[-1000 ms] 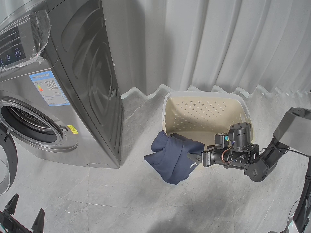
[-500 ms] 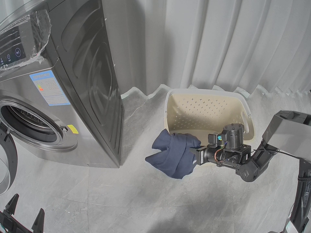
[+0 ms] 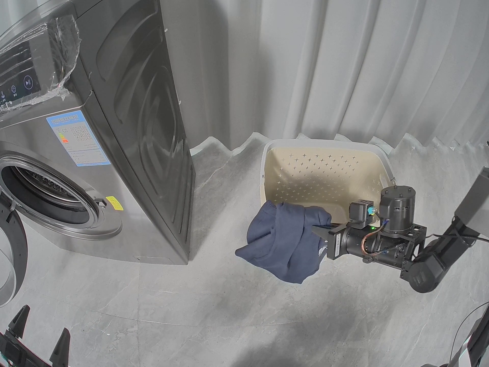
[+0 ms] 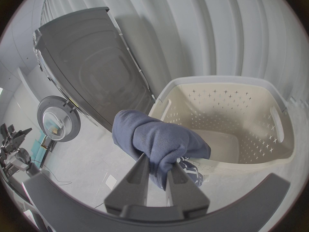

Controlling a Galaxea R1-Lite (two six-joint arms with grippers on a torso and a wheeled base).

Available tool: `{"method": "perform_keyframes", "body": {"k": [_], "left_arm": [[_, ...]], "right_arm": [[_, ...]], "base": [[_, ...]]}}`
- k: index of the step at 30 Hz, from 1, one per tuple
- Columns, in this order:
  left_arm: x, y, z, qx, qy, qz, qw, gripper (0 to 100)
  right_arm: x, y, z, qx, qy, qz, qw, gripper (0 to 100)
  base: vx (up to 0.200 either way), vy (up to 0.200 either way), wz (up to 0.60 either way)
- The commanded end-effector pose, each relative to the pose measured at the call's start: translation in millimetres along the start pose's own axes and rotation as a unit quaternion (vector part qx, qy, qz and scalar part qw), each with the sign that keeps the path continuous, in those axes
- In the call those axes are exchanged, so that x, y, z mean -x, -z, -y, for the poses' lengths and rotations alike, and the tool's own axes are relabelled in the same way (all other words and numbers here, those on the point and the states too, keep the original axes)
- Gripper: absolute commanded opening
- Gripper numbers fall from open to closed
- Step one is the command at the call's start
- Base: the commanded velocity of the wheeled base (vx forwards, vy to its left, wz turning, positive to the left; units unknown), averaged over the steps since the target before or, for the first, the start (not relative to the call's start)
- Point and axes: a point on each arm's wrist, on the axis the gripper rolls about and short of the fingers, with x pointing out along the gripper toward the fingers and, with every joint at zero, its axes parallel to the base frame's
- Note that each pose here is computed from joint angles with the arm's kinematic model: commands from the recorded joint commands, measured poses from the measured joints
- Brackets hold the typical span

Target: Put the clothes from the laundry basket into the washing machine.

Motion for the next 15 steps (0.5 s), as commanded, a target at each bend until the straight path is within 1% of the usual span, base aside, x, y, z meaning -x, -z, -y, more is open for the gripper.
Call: {"method": "perform_keyframes", "body": {"k": [1,4,7,8,10,14,15], "left_arm": [[-0.1,4.3,0.1,0.000,0.000,-0.001,1.0000,100],[-0.2,4.8,0.1,0.000,0.000,-0.001,1.0000,100],[-0.2,4.8,0.1,0.000,0.000,-0.001,1.0000,100],[-0.2,4.8,0.1,0.000,0.000,-0.001,1.0000,100],[-0.2,4.8,0.1,0.000,0.000,-0.001,1.0000,100],[-0.3,4.7,0.1,0.000,0.001,-0.002,1.0000,100],[-0.2,4.8,0.1,0.000,0.001,-0.001,1.0000,100]], "right_arm": [[48.8,-23.2,-20.8,0.011,-0.024,0.059,0.9979,0],[73.5,-33.2,-34.2,0.013,-0.041,0.090,0.9949,0],[91.7,-38.9,-41.2,0.017,-0.023,0.115,0.9929,0],[100.7,-43.9,-46.0,0.017,-0.014,0.133,0.9909,0],[107.8,-48.0,-48.0,0.016,-0.009,0.147,0.9889,0],[118.9,-58.4,-51.3,0.016,-0.012,0.171,0.9851,0],[120.8,-60.6,-51.7,0.016,-0.013,0.176,0.9841,0]], "base": [[0.000,0.000,0.00],[0.000,0.000,0.00],[0.000,0.000,0.00],[0.000,0.000,0.00],[0.000,0.000,0.00],[0.000,0.000,0.00],[-0.200,0.000,0.00]]}}
